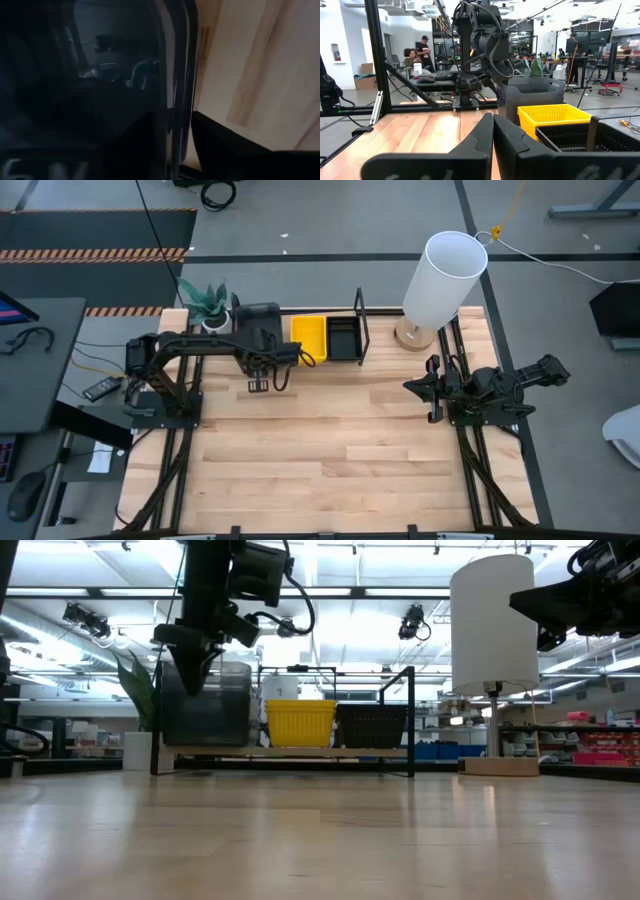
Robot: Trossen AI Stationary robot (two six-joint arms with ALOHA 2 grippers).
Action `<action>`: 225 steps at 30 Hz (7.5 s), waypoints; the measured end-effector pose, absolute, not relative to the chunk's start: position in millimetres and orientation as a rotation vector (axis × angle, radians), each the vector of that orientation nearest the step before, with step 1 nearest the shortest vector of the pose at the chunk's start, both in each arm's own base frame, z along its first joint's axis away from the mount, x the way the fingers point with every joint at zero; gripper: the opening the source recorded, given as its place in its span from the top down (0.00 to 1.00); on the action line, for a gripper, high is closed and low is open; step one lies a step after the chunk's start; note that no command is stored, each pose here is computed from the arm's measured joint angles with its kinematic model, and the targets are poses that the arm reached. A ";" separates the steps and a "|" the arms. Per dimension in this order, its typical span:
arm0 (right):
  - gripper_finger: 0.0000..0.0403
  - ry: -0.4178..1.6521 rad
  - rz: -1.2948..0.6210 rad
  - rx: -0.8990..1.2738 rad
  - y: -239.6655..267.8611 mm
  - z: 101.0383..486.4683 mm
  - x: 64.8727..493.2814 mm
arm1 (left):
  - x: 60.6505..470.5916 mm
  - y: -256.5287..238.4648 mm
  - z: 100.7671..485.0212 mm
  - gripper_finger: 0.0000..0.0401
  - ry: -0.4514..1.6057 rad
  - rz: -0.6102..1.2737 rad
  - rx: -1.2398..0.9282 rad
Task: Stack baskets on shelf by color
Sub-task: Put the stacked black transparent bins on the shelf, then return to Home Position
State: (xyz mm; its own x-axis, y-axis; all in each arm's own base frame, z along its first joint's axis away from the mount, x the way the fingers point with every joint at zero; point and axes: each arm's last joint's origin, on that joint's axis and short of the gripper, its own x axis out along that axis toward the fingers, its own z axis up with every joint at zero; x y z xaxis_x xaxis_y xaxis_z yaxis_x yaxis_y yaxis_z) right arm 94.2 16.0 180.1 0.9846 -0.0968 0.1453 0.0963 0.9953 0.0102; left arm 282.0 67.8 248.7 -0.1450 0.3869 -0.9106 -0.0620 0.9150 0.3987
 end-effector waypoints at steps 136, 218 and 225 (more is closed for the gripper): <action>0.96 -0.168 -0.098 0.010 15.9 182.1 93.9 | 93.1 0.1 177.5 0.93 0.038 0.050 -0.032; 0.96 -0.167 -0.098 0.010 15.9 182.1 93.9 | 93.1 0.1 177.2 0.95 0.039 0.050 -0.033; 0.96 -0.167 -0.097 0.010 15.9 182.0 93.9 | 93.1 0.1 177.2 0.93 0.039 0.050 -0.033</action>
